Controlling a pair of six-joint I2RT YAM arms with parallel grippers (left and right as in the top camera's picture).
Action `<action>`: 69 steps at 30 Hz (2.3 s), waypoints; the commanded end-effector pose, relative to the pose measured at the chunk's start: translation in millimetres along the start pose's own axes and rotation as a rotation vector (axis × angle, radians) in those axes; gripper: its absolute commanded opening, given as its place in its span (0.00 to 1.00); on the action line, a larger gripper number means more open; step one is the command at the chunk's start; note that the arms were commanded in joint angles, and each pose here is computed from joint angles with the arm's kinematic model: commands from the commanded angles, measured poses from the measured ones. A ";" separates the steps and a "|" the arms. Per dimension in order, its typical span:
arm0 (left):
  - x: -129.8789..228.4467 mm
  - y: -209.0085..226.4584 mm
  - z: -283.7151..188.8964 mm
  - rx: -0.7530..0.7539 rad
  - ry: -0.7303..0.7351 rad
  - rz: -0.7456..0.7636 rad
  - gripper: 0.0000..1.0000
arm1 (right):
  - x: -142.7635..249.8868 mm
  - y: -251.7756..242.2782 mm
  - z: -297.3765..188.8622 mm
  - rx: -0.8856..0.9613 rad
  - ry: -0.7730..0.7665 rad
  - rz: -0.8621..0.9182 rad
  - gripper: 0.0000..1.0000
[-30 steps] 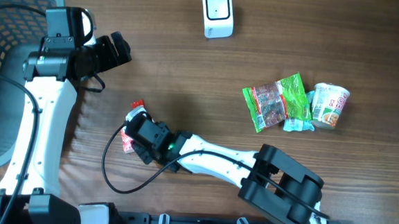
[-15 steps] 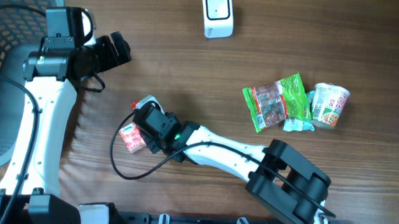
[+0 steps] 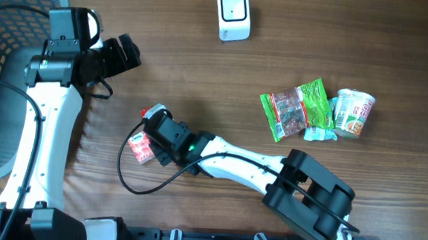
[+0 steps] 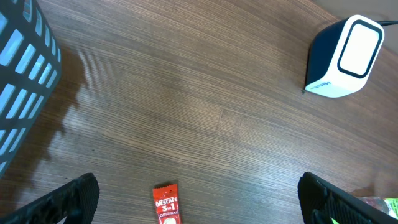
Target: Scan the item barcode
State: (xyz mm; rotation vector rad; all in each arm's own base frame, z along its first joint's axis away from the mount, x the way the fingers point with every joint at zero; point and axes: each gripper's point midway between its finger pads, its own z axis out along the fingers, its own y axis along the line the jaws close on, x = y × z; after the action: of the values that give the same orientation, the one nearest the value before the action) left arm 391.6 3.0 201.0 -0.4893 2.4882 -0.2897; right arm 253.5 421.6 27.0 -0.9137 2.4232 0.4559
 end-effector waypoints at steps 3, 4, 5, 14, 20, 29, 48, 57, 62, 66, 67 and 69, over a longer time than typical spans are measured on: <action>-4.6 1.2 -4.1 -0.001 -0.018 0.009 1.00 | 9.9 -8.3 5.2 0.030 0.019 0.009 0.35; -4.6 1.2 -4.1 -0.001 -0.018 0.009 1.00 | 14.7 -8.7 9.0 0.030 0.031 0.010 0.35; -4.6 1.2 -4.1 -0.001 -0.018 0.009 1.00 | 19.7 -8.8 13.7 0.027 0.044 0.015 0.35; -4.6 1.2 -4.1 -0.001 -0.018 0.009 1.00 | 40.7 -20.2 25.6 0.047 0.118 0.024 0.04; -4.7 1.2 -4.1 -0.001 -0.018 0.009 1.00 | 8.4 -81.9 -36.6 0.225 0.074 0.108 0.04; -4.6 1.2 -4.1 -0.001 -0.018 0.009 1.00 | -49.0 -63.9 -158.8 -0.584 -0.055 0.152 0.04; -4.7 1.2 -4.1 -0.001 -0.018 0.009 1.00 | -58.3 -130.6 -230.4 -0.940 -0.176 0.405 0.04; -4.6 1.2 -4.1 -0.001 -0.018 0.009 1.00 | 7.2 -158.5 -96.0 0.184 0.081 0.246 0.04; -4.6 1.2 -4.1 -0.001 -0.018 0.009 1.00 | -11.6 -184.0 -144.9 0.806 -0.019 0.006 0.04; -4.6 1.2 -4.1 -0.001 -0.018 0.009 1.00 | -33.7 -192.2 -186.7 0.971 0.033 -0.189 0.04; -4.7 1.2 -4.1 -0.001 -0.018 0.009 1.00 | -34.9 -196.3 -194.7 1.013 0.054 -0.224 0.04; -4.6 1.2 -4.1 -0.001 -0.018 0.009 1.00 | -32.1 -212.3 -224.9 1.192 0.156 -0.361 0.04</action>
State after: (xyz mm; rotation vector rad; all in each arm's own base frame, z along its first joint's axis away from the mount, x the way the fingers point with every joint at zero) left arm 391.6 3.0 201.0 -0.4893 2.4882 -0.2897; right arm 332.3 218.2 147.9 -0.7354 2.2291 -0.6818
